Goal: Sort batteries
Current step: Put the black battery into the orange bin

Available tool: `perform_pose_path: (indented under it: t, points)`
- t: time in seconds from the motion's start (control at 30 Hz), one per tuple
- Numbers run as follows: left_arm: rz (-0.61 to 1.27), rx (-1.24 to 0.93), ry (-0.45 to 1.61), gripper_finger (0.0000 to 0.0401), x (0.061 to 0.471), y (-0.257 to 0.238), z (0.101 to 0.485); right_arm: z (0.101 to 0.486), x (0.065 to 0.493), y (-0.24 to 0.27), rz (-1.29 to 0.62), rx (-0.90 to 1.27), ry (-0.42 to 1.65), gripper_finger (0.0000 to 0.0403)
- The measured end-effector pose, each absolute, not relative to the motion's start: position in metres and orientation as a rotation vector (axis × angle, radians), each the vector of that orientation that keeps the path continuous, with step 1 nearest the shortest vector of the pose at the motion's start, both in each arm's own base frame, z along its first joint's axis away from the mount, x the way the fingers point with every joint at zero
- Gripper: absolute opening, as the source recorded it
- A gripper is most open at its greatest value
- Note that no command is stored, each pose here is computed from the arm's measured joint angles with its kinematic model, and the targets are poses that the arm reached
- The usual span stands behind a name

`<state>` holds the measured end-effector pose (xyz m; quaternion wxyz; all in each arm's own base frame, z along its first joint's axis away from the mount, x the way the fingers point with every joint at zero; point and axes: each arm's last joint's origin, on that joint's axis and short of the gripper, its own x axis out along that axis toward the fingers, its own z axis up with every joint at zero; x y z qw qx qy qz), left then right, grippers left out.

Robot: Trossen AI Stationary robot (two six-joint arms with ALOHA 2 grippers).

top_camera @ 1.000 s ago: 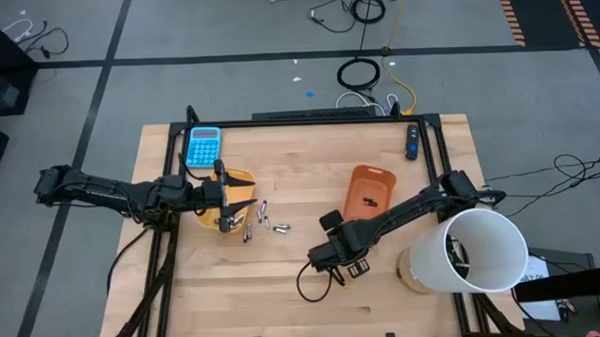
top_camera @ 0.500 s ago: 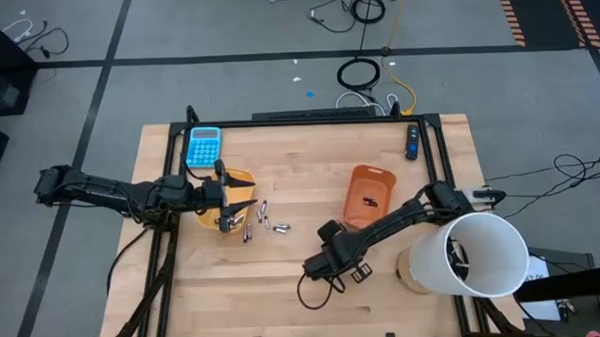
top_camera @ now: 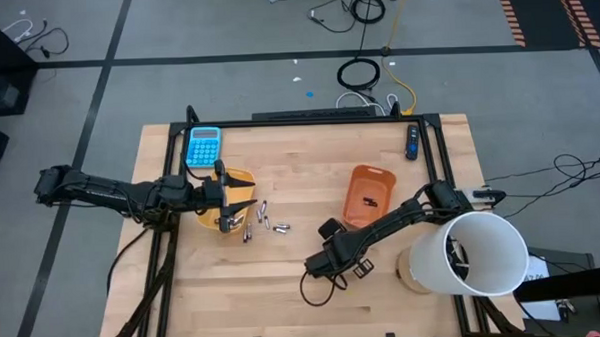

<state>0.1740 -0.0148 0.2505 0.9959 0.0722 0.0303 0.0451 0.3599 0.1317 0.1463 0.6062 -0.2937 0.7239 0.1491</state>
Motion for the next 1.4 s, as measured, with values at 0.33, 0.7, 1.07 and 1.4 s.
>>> perform_pose_path:
  t: [0.33, 0.7, 1.07, 1.4]
  points:
    - [0.090, 0.145, 0.060, 0.0215, 0.174, -0.015, 0.251, 0.141, 0.360, 0.131, 0.371, -0.674, 1.657, 0.0105]
    - [0.090, 0.145, 0.061, 0.0215, 0.174, -0.015, 0.250, 0.141, 0.362, 0.132, 0.449, -0.694, 1.637, 0.0044]
    - [0.090, 0.146, 0.065, 0.0215, 0.174, -0.015, 0.250, 0.145, 0.363, 0.132, 0.458, -0.705, 1.633, 0.0026]
    - [0.090, 0.145, 0.065, 0.0215, 0.174, -0.015, 0.250, 0.178, 0.367, 0.130, 0.368, -0.768, 1.677, 0.0016]
